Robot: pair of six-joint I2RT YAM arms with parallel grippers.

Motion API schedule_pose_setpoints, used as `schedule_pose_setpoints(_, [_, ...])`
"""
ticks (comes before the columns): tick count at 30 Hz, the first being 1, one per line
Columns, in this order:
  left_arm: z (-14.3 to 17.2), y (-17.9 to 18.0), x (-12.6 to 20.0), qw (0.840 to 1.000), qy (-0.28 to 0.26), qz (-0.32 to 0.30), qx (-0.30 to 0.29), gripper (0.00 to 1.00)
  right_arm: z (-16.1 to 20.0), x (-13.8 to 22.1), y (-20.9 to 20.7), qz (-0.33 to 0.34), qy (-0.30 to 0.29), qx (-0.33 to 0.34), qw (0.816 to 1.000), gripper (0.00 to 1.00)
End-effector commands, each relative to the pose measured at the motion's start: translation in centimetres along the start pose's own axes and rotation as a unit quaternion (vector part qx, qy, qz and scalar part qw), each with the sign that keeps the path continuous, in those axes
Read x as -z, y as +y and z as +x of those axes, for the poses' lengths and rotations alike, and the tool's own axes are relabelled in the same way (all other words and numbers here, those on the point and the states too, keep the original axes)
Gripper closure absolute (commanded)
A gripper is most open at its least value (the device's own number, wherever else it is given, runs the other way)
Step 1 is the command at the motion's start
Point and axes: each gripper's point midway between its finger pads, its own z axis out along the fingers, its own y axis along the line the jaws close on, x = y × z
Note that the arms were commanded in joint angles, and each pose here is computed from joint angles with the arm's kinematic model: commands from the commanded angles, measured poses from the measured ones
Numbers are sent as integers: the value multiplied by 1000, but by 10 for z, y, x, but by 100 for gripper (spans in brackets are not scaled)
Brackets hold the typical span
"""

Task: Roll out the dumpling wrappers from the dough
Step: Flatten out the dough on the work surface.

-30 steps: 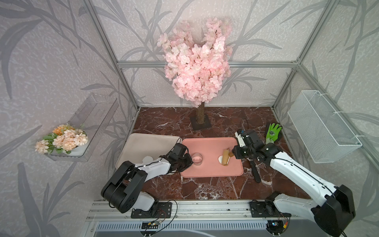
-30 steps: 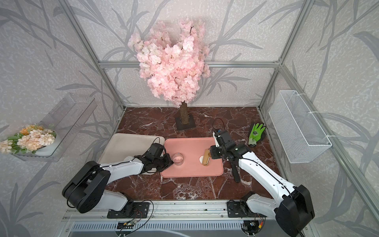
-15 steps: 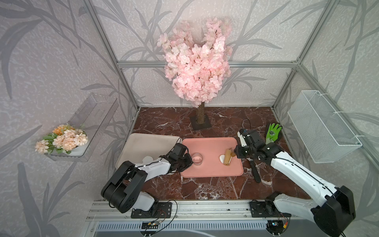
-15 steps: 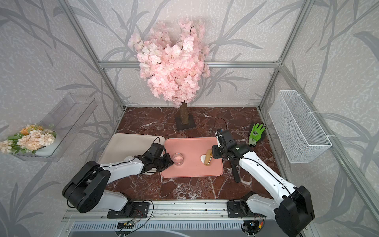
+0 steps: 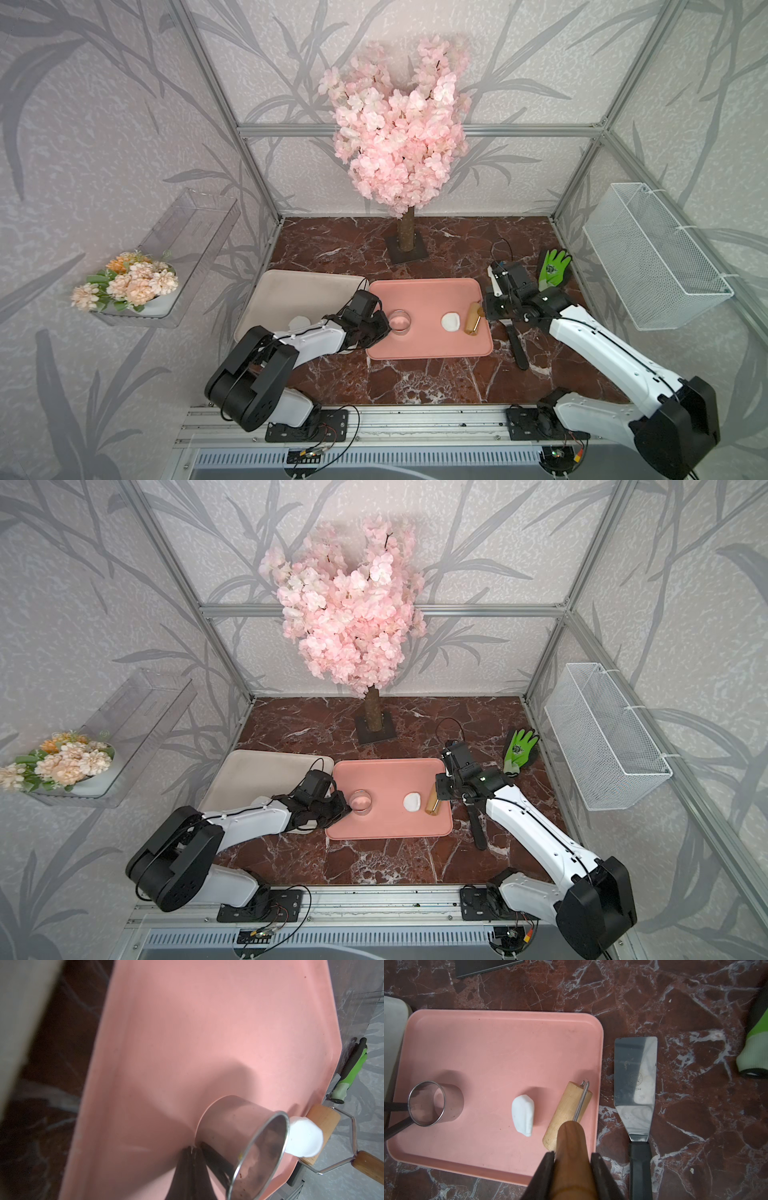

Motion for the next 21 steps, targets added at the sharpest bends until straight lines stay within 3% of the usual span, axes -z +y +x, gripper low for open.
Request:
schedule_pose_setpoints(1, [25, 65, -4, 993, 36, -109, 23, 100, 1, 5, -4, 10, 11, 25, 1000, 100])
schedule_pose_setpoints(10, [25, 63, -5, 993, 35, -108, 24, 100, -35, 47, 23, -39, -59, 49, 996, 100])
schedule_pose_setpoints(21, [25, 64, -4, 993, 36, -110, 23, 100, -6, 2, 51, -80, -6, 61, 995, 100])
